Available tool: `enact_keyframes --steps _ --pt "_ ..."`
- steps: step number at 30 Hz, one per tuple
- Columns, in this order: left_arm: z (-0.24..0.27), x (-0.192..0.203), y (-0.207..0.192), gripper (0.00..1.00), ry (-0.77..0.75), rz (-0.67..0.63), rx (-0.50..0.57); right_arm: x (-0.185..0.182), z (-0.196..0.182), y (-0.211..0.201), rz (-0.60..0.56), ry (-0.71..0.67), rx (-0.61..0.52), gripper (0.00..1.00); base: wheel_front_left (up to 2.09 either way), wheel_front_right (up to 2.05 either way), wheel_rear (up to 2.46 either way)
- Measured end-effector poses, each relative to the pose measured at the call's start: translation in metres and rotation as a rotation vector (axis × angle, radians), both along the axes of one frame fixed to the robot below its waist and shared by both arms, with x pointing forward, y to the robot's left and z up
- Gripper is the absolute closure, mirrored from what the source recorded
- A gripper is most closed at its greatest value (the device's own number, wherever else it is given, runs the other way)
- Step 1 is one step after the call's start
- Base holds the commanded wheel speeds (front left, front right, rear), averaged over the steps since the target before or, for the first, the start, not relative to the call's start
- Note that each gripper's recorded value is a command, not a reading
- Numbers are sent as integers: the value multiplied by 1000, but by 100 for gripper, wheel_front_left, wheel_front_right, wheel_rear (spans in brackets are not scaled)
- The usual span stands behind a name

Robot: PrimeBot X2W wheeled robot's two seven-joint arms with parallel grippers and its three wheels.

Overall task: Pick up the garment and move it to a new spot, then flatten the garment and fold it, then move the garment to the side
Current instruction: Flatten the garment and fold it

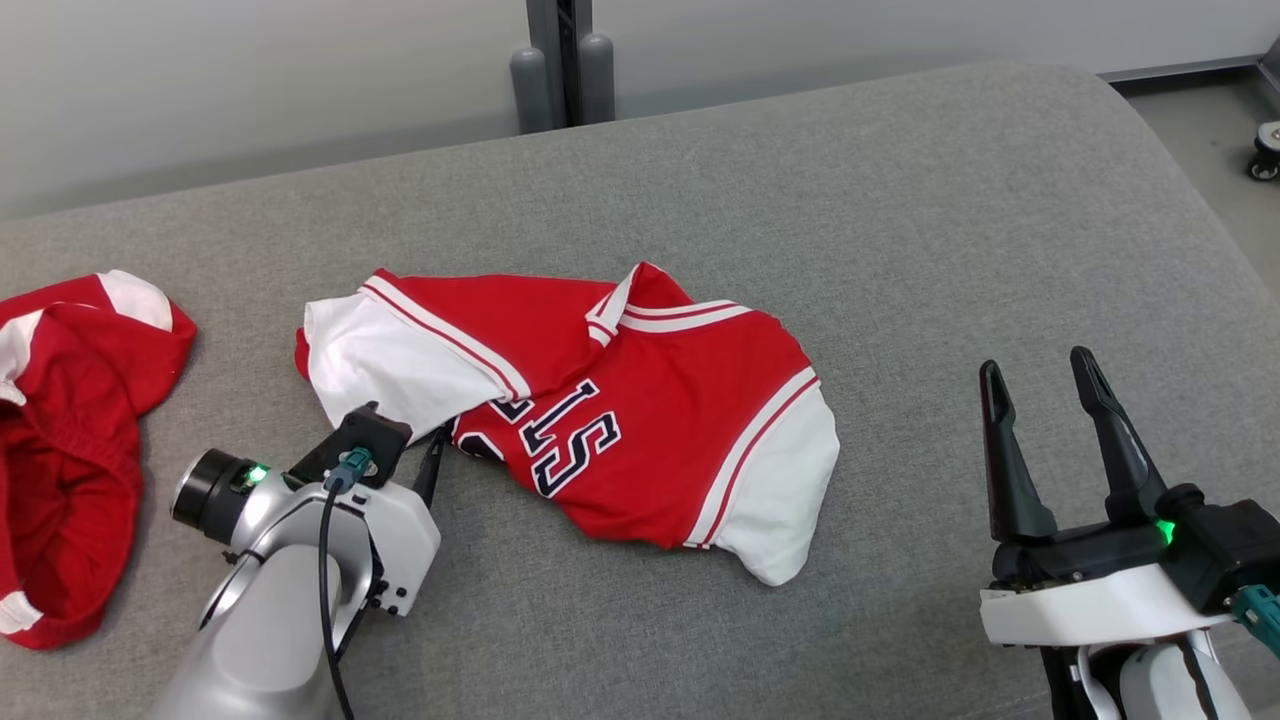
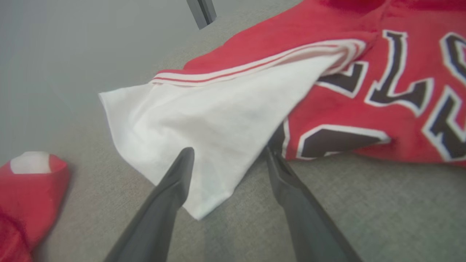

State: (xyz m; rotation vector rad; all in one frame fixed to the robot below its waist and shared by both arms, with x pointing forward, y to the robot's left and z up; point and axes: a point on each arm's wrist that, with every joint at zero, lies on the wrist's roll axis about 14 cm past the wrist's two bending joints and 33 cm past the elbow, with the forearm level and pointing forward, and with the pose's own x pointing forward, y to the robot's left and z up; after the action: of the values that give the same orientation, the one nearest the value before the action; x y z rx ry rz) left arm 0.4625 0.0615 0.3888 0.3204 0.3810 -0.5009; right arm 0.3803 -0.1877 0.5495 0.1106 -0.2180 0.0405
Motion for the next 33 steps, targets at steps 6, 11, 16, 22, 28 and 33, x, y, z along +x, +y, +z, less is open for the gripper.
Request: enact_keyframes --steps 6,11,16,22,28,33 --pt "-8 8 1 0 9 -16 60 4 -2 -1 -3 4 -2 0 0 0 0" --pt "-14 10 3 0 28 -9 71 7 -2 0 0 6 -3 0 0 0 0" --pt "-16 9 6 100 36 -7 75 7 -2 -1 0 5 -3 0 0 0 0" --pt "-17 4 13 100 41 -5 75 8 0 1 7 -3 -2 0 0 0 0" --pt "10 13 9 100 -23 45 -45 7 4 7 23 -15 1 0 0 0 0" --pt "57 30 -7 100 -124 58 -188 4 8 8 26 -26 3 0 0 0 0"
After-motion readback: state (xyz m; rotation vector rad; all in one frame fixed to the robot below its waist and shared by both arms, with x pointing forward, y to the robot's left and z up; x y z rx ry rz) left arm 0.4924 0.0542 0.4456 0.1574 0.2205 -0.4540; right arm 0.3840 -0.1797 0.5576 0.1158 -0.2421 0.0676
